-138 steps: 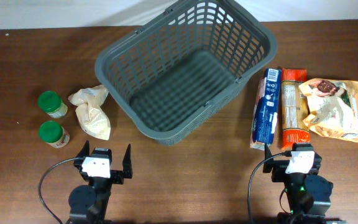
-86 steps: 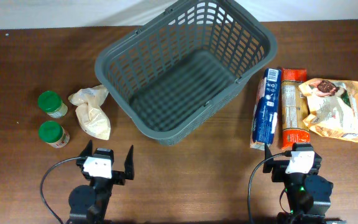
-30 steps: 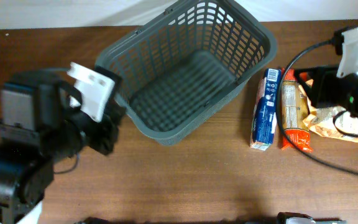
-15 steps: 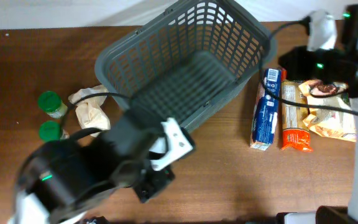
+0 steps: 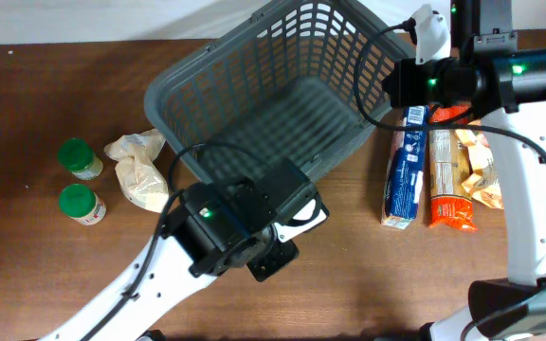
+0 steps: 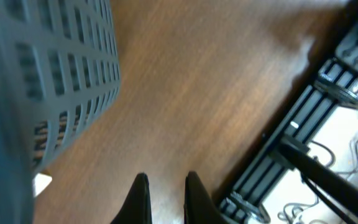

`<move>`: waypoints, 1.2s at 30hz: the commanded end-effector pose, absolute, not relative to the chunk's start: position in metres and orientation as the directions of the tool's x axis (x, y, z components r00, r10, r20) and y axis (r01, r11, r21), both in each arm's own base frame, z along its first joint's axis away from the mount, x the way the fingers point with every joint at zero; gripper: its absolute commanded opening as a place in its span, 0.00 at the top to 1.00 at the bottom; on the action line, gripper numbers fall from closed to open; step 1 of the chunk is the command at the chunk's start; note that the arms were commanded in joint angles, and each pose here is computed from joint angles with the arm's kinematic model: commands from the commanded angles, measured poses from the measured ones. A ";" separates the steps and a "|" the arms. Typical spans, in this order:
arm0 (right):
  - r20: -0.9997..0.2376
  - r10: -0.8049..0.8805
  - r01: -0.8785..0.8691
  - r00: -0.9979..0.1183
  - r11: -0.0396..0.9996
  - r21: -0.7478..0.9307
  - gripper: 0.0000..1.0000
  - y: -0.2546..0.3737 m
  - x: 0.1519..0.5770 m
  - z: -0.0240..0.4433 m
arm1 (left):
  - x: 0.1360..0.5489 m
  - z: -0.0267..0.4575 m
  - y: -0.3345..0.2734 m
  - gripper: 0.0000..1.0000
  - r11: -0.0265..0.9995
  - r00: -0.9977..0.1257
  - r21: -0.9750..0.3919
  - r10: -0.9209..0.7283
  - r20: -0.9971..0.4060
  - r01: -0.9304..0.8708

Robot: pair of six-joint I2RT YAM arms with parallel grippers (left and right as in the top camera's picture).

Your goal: Pack container

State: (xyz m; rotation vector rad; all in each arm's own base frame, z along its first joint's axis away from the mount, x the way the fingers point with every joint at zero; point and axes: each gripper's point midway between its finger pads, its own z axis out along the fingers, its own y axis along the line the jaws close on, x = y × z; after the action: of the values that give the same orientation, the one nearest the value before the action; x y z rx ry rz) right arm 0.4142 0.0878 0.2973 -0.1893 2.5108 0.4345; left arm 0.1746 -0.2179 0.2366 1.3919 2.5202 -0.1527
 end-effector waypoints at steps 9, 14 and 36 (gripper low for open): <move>-0.501 -0.037 -0.196 -0.865 0.943 0.269 0.96 0.088 0.417 0.277 | 0.221 0.232 -0.204 0.98 0.629 -0.565 0.116 0.753 -0.338 0.769; -0.464 -0.045 -0.191 -0.885 0.943 0.273 0.96 0.090 0.408 0.272 | 0.241 0.233 -0.185 0.98 0.681 -0.610 0.142 0.714 -0.345 0.718; -0.329 -0.151 -0.225 -0.932 0.953 0.202 0.96 0.111 0.367 0.254 | 0.290 0.234 -0.093 0.98 0.875 -0.806 0.175 0.484 -0.341 0.451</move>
State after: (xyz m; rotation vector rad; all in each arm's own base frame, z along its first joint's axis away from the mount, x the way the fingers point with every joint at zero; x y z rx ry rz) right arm 0.3659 0.1131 0.2563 -0.2620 2.7855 0.4085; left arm 0.2836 -0.1094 0.2328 0.7459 2.6609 0.0803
